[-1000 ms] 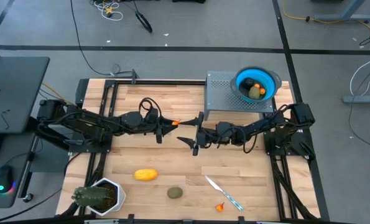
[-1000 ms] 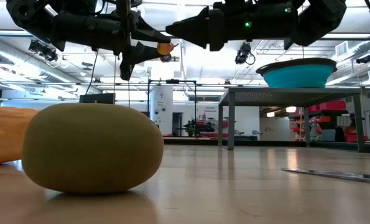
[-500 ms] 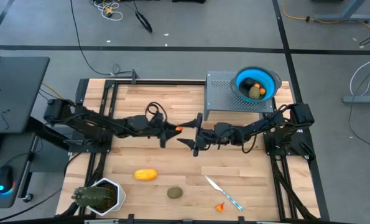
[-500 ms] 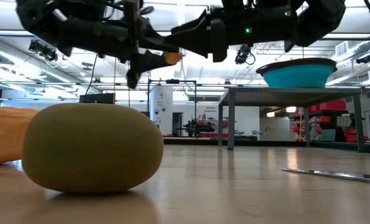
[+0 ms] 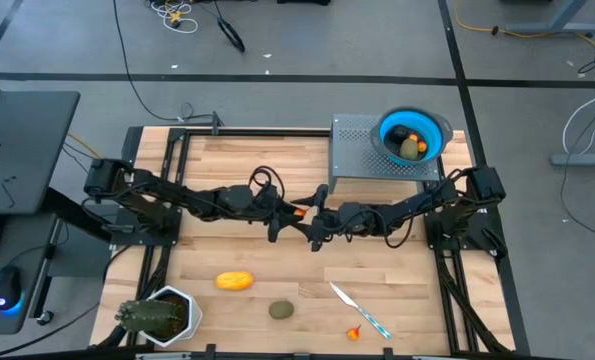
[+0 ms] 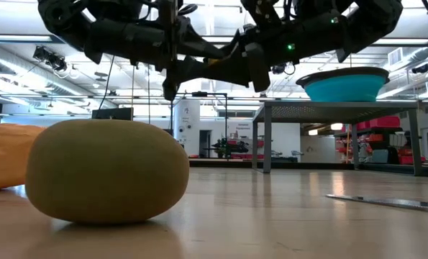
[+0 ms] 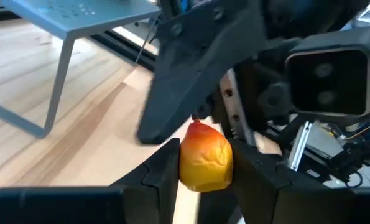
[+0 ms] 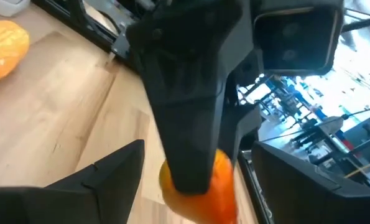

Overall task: Pick & Place Fruit
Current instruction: Put the yellow peach into the blue strainer bowl on the shelf

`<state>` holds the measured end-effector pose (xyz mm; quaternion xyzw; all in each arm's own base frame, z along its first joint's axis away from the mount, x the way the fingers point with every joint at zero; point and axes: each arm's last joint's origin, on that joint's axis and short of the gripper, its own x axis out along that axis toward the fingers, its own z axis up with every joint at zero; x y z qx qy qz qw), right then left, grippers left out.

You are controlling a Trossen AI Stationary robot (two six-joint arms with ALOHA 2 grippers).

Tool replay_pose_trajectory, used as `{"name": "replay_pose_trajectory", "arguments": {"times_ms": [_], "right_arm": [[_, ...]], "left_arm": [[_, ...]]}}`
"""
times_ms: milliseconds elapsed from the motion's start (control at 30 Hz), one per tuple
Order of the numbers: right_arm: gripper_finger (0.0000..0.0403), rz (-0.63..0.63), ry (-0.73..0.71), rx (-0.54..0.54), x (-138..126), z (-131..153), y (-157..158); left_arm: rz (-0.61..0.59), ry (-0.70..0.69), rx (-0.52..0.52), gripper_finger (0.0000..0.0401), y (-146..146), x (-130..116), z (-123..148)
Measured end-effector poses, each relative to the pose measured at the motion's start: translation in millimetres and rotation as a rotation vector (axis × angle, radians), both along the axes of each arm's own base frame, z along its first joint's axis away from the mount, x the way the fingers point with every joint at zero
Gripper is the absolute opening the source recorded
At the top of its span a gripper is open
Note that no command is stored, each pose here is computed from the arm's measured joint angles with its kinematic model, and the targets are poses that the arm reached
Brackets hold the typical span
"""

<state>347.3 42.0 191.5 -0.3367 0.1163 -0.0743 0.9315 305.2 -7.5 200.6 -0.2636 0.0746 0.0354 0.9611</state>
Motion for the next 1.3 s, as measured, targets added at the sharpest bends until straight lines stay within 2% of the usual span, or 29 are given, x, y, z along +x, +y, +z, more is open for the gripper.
{"name": "replay_pose_trajectory", "arguments": {"times_ms": [433, 733, 1300], "right_arm": [[0.0245, 0.009, -0.006, -0.004, -0.4, 0.5, 3.0], [0.0205, -0.02, 0.051, -0.019, -1.8, -5.0, 2.2], [0.0163, -0.073, 0.057, -0.099, -4.4, -4.1, 12.5]], "left_arm": [[-0.004, 0.031, 0.01, 0.0137, 0.1, -0.6, -3.0], [-0.02, 0.031, 0.009, 0.0137, -0.3, -0.7, -3.2], [-0.024, 0.019, 0.016, 0.0137, 4.6, -0.2, -1.7]]}}
